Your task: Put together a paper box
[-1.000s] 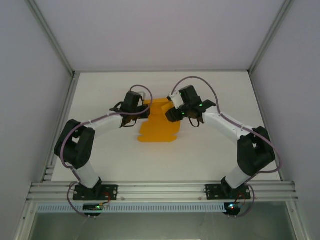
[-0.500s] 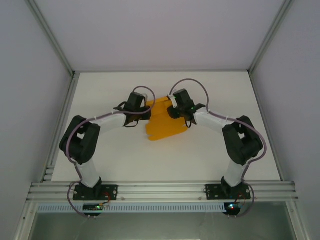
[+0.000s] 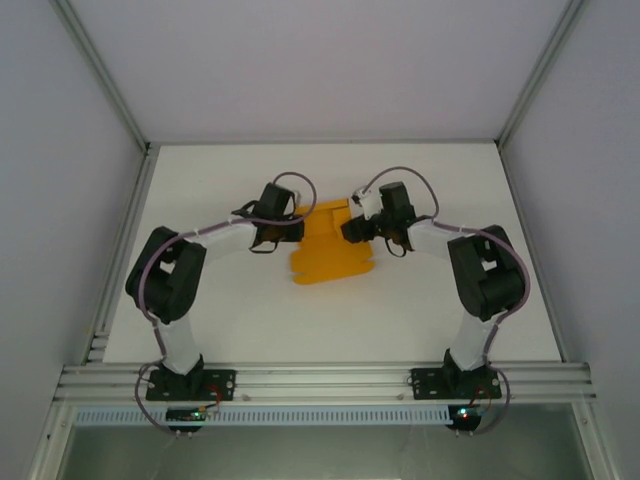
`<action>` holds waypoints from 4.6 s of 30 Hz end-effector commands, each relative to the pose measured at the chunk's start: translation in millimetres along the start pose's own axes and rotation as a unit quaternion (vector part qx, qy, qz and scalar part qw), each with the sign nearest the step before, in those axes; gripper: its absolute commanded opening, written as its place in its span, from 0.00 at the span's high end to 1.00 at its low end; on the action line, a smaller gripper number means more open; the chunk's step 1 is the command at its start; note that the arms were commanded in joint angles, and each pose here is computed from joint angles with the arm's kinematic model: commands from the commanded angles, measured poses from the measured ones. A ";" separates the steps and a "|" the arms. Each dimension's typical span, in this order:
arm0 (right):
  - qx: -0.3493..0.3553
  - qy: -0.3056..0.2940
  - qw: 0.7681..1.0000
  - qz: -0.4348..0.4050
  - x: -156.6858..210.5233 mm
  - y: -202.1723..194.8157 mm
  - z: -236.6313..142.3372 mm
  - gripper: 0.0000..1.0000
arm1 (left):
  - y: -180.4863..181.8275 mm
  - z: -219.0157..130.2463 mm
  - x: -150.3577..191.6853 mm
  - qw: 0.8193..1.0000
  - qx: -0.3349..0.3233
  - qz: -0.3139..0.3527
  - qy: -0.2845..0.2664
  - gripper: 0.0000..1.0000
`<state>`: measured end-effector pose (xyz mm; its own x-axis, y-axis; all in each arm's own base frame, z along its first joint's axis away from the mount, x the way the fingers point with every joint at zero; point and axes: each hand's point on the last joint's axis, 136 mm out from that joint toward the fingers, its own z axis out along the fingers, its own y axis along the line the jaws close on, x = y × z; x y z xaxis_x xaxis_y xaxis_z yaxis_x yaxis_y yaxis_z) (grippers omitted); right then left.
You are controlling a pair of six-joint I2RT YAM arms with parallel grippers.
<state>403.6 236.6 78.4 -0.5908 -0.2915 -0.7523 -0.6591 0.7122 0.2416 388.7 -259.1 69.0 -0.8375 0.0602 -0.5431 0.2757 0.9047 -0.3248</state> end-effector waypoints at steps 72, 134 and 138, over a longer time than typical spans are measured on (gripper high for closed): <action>0.231 -0.060 0.969 0.061 -37.7 25.7 -42.9 0.16 | -27.0 -11.1 -39.3 0.995 -0.062 -0.068 -0.032 1.00; 0.367 -0.025 0.920 0.132 -21.8 -61.5 -46.9 0.78 | -58.6 -26.3 -21.3 0.998 0.054 0.034 -0.007 1.00; 0.462 0.002 0.868 0.179 -1.3 -82.4 -64.0 0.90 | -67.9 -28.5 -18.7 0.998 0.054 0.029 -0.002 1.00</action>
<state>422.4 189.5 100.9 -0.6978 -0.0803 -0.7118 -0.0777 0.9963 -0.0362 380.3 -292.5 106.9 -0.8162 0.0943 -0.5700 0.3341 0.8820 -0.3325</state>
